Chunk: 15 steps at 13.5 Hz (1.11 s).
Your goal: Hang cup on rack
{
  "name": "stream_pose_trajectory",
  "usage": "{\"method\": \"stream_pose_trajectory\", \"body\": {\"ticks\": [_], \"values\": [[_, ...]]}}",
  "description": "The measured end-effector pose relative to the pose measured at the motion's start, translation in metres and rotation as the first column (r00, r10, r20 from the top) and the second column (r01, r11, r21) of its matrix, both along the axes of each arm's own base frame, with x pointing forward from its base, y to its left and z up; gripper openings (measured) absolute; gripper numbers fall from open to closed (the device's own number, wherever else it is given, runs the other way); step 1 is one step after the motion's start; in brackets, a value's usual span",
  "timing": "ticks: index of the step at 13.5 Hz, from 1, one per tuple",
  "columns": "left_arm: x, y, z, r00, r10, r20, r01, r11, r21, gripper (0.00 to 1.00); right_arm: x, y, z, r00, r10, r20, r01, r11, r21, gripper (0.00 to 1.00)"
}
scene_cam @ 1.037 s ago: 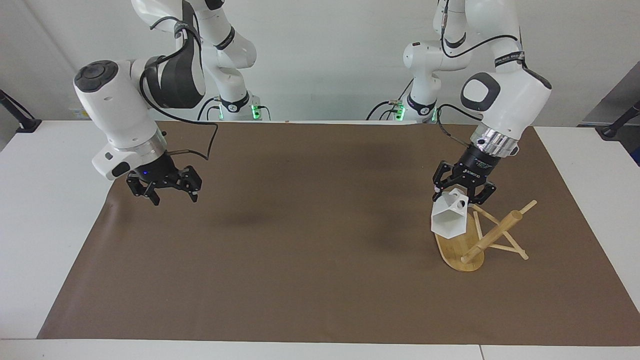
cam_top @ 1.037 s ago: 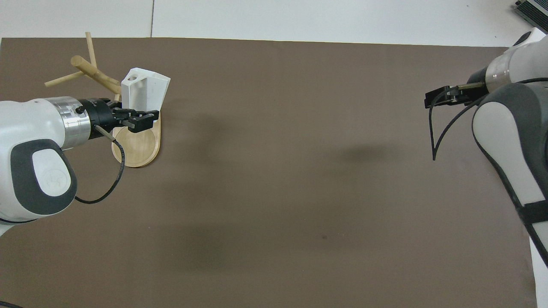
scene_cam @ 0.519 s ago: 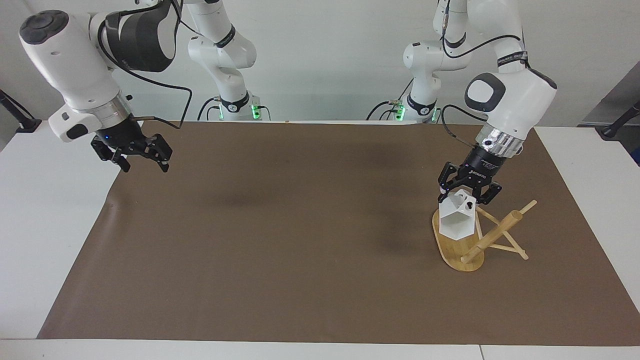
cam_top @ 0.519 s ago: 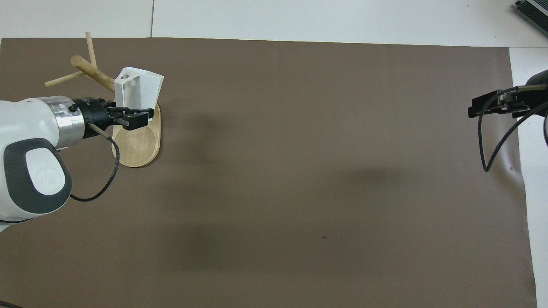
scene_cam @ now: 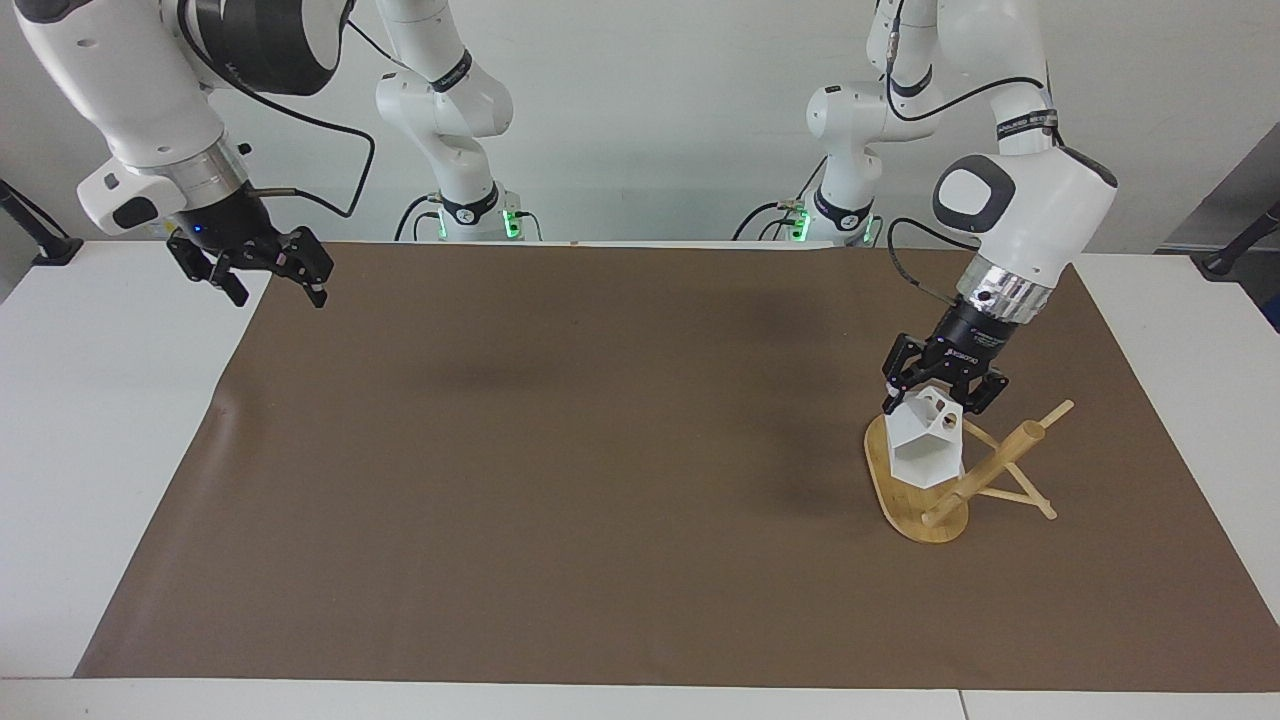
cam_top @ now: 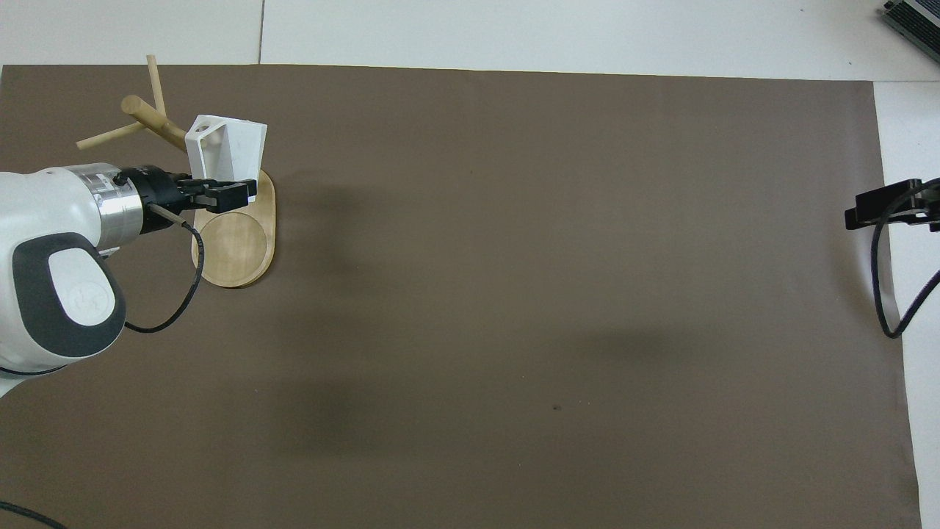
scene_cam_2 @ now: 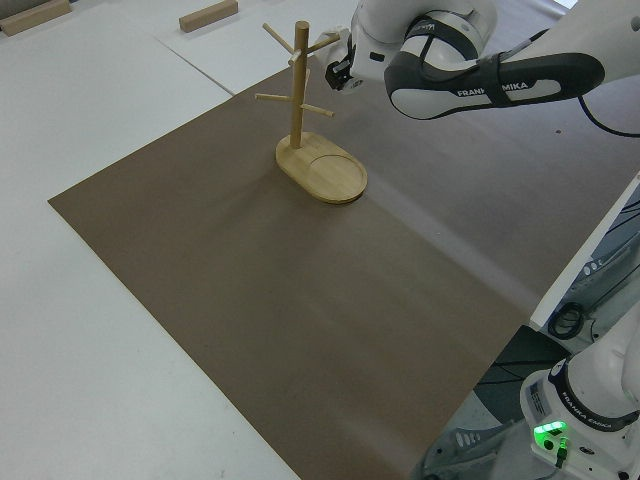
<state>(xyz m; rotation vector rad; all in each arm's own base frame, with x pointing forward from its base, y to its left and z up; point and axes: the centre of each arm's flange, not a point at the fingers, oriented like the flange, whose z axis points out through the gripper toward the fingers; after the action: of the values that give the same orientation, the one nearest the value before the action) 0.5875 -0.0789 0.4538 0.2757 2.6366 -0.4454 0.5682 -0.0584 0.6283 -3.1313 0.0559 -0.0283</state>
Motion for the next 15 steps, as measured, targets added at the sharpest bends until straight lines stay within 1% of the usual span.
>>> {"method": "stream_pose_trajectory", "body": {"ticks": [2,5,8,10,15], "values": [[0.002,0.006,-0.002,1.000,0.021,0.000,-0.021,1.000,-0.002,0.72,-0.002,0.003,-0.001,1.000,0.004,-0.004,-0.004,1.000,0.000,1.00],[0.005,0.029,-0.001,0.998,0.066,0.000,-0.066,0.998,-0.005,0.72,-0.003,-0.004,-0.006,1.000,-0.008,-0.014,0.008,1.000,0.000,1.00],[0.005,0.029,-0.002,0.997,0.077,-0.005,-0.077,0.997,-0.012,0.72,-0.008,-0.030,-0.004,0.999,-0.049,-0.010,0.049,0.999,-0.004,1.00],[0.006,0.029,-0.004,0.997,0.078,-0.008,-0.078,0.997,-0.012,0.72,-0.011,-0.038,0.001,0.999,-0.042,-0.002,0.042,0.999,-0.006,1.00],[0.006,0.028,-0.006,0.997,0.078,-0.010,-0.078,0.997,-0.013,0.72,-0.011,-0.031,0.003,1.000,-0.027,0.002,0.027,1.000,-0.006,1.00]]}}
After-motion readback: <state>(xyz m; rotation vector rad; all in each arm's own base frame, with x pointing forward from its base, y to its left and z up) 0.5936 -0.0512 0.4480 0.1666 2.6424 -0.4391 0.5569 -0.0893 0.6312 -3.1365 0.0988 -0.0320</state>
